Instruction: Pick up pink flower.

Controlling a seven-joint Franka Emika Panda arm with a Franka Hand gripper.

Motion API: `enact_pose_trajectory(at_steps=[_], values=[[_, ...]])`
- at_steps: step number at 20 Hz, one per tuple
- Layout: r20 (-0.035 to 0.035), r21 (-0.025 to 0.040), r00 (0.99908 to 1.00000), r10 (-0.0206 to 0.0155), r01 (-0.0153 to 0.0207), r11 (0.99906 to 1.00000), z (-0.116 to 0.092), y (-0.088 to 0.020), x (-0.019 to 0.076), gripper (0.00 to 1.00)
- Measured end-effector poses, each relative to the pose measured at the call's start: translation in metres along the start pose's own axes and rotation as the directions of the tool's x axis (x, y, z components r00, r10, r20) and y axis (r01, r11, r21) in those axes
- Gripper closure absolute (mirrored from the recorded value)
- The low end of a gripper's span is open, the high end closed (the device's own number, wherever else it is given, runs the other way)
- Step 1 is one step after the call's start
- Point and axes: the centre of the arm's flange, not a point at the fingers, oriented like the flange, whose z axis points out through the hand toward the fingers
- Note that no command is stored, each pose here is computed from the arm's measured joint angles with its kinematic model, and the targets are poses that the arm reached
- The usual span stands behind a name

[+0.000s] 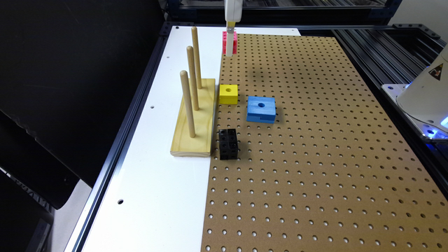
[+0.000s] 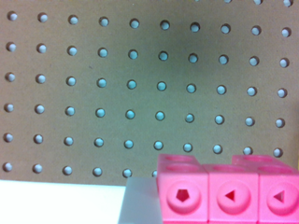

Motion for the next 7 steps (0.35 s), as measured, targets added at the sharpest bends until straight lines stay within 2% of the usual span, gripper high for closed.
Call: enact_pose_trajectory(at_steps=[2,7], values=[[-0.0009,-0.0011,1.0,-0.0004,0.0004,0.999999,-0.012,0.0,-0.001,1.0],[-0.0112,-0.0008,0.999935,-0.0017,0.0017,0.999998,-0.058,0.002,-0.0057,1.0]])
